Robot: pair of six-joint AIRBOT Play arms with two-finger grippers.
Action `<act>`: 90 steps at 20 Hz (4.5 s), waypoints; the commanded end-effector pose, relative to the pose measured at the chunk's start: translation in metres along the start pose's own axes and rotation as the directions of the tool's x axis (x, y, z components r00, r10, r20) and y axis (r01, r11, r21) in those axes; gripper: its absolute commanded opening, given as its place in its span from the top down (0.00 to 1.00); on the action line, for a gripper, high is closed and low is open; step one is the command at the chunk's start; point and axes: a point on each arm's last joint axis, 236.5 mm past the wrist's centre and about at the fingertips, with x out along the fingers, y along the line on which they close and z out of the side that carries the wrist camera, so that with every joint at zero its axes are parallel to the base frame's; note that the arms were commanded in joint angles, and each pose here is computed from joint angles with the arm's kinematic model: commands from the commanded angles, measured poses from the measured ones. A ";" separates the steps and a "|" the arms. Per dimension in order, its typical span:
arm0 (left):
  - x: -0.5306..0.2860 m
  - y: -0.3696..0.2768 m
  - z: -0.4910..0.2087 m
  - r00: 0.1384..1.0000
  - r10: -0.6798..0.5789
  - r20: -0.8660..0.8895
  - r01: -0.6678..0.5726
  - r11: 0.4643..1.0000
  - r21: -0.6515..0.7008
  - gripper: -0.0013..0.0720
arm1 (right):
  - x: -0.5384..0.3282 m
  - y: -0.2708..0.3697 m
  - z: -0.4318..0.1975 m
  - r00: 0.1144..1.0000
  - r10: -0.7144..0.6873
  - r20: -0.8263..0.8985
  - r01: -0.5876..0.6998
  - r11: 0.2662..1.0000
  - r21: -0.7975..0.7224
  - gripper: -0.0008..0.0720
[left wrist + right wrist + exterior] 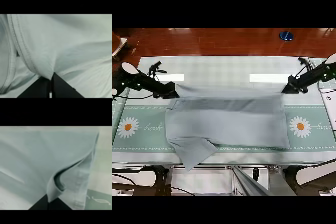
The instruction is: Fold the shirts.
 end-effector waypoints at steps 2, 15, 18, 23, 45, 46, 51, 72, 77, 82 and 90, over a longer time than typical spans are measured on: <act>0.011 0.008 -0.021 0.997 0.011 -0.082 -0.011 1.000 0.001 0.85 | 0.026 -0.024 -0.024 0.996 -0.047 -0.076 0.053 0.996 0.078 0.87; -0.058 0.056 -0.127 0.991 0.078 0.108 -0.052 0.972 -0.229 0.29 | -0.069 -0.018 -0.076 0.877 -0.178 0.446 0.126 0.982 0.143 0.43; -0.038 0.082 -0.183 0.993 0.073 0.098 -0.018 0.878 -0.479 0.29 | -0.039 0.004 -0.111 0.853 -0.087 0.515 0.011 0.989 0.149 0.43; -0.010 0.050 -0.210 0.997 -0.070 0.016 0.070 0.888 -0.454 0.29 | -0.006 0.020 -0.139 0.879 0.013 0.476 -0.093 0.985 0.143 0.43; 0.047 0.017 -0.240 0.976 -0.059 -0.209 -0.009 0.950 -0.311 0.96 | -0.011 -0.077 -0.226 0.948 -0.266 0.173 0.150 0.856 0.495 0.43; 0.048 0.017 -0.240 0.977 -0.062 -0.206 -0.003 0.953 -0.303 0.96 | 0.005 -0.073 -0.238 0.963 -0.240 0.123 0.153 0.862 0.483 0.43; 0.049 0.008 -0.228 0.982 -0.100 -0.159 0.043 0.943 -0.331 0.96 | 0.036 -0.055 -0.258 0.991 -0.135 0.018 0.111 0.883 0.456 0.43; 0.020 -0.009 -0.176 0.992 -0.111 -0.059 0.095 0.968 -0.231 0.96 | 0.044 -0.007 -0.175 0.960 0.219 0.176 -0.270 0.895 0.356 0.96; -0.026 -0.039 -0.085 0.967 -0.163 0.195 0.197 0.966 -0.170 0.96 | -0.010 0.006 -0.119 0.919 0.228 0.323 -0.315 0.916 0.250 0.96; -0.035 -0.035 -0.015 0.950 -0.168 0.263 0.216 0.962 -0.165 0.96 | -0.020 0.022 -0.072 0.908 0.259 0.330 -0.326 0.931 0.167 0.96; 0.000 -0.032 0.050 0.956 -0.196 0.217 0.239 0.952 -0.190 0.96 | -0.005 0.029 0.021 0.906 0.236 0.351 -0.300 0.944 0.140 0.96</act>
